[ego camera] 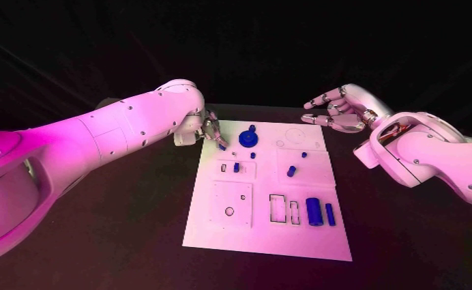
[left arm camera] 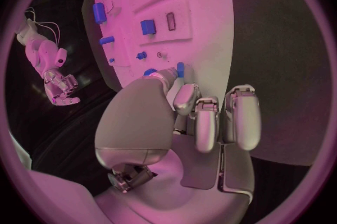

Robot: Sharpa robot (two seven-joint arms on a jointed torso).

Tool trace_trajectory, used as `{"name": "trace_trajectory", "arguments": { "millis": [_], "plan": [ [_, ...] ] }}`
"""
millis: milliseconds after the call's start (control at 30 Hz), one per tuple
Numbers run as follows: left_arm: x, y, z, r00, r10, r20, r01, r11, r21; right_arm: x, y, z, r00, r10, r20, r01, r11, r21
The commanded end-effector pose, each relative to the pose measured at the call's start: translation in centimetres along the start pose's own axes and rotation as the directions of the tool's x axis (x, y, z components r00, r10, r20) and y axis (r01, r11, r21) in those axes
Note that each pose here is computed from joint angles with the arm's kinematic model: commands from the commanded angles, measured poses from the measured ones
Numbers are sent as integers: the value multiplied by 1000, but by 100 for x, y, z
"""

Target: Assemble the parts on the task board

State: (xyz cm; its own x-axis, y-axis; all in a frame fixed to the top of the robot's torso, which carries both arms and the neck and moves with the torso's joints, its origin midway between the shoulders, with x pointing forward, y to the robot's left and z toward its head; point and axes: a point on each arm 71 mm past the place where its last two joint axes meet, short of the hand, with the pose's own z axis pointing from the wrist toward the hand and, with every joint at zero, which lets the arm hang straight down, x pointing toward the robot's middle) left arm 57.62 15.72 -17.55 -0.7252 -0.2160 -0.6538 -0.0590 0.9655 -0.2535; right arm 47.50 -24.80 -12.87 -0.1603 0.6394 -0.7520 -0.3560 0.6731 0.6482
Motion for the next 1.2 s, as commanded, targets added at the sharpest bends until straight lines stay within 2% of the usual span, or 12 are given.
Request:
{"name": "trace_trajectory", "arguments": {
  "millis": [33, 200, 567, 867, 1033, 1200],
  "plan": [
    [-3, -42, -48, 998, -47, 48, 44, 997, 65, 12, 7, 3, 1000, 1, -11, -1, 1000, -10],
    [38, -22, -145, 994, -70, 84, 61, 993, 104, 12, 0, 4, 1000, 2, -11, -2, 1000, -7],
    [315, 130, -291, 986, -119, 113, 104, 986, 131, 5, -20, -4, 1000, 2, -11, -2, 1000, -1],
    [549, 193, -314, 987, -132, 96, 121, 986, 119, 5, -28, -6, 1000, 1, -11, -1, 1000, 1],
    [619, 203, -306, 991, -112, 74, 104, 989, 105, 7, -29, -6, 1000, 1, -12, -1, 1000, 2],
    [645, 213, -303, 993, -99, 65, 93, 992, 91, 12, -29, -8, 1000, 3, -17, -3, 1000, 2]
  ]
}}
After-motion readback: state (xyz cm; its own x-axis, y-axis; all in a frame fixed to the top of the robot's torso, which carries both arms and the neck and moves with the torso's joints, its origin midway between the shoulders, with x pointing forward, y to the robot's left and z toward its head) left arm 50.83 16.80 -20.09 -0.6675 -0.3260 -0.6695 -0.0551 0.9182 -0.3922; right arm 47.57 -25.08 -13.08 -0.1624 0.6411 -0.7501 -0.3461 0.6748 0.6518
